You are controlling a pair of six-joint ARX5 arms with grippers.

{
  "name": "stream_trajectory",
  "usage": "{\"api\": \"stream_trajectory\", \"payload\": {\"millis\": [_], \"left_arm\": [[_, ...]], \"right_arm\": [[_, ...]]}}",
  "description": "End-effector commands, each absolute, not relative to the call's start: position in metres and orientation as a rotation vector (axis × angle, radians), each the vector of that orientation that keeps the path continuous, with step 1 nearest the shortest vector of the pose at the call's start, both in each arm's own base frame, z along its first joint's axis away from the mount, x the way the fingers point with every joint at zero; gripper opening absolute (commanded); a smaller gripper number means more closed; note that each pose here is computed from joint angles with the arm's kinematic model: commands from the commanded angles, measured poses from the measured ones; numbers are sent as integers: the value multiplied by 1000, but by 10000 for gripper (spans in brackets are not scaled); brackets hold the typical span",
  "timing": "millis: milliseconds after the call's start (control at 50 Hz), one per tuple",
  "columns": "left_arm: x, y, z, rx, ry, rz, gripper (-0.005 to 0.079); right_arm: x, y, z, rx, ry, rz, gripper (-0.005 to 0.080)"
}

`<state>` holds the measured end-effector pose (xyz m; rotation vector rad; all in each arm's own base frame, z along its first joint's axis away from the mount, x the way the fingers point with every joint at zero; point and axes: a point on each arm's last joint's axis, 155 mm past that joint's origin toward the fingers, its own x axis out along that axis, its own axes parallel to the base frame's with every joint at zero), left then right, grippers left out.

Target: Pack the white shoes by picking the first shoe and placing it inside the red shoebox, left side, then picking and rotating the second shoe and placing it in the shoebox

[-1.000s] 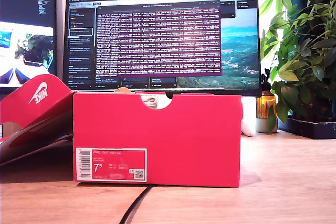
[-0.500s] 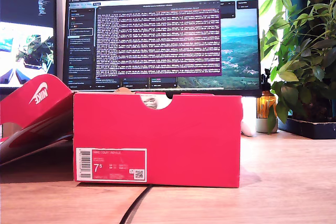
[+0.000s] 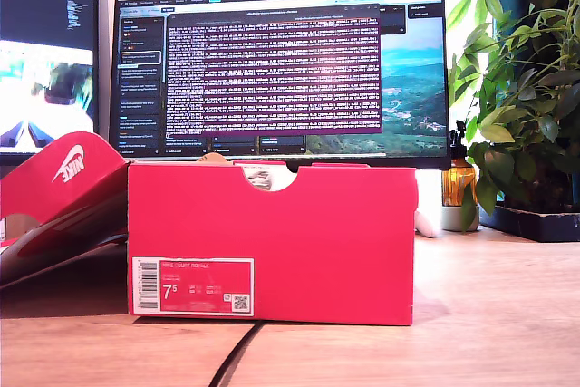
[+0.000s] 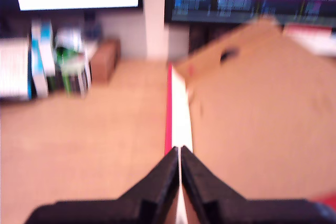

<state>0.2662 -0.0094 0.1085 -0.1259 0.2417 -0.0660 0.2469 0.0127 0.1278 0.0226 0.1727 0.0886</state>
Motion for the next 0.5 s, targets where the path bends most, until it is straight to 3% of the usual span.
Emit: {"api": "stream_trajectory", "payload": {"millis": [0,480], "left_arm": [[260,-10,86,-146,304,-64,-18],[246,-21,83,-227,317,-102,-18]], "right_arm": [[247,12,123,85,183,82,-13],[248,12,123,87,181,81,-13]]}}
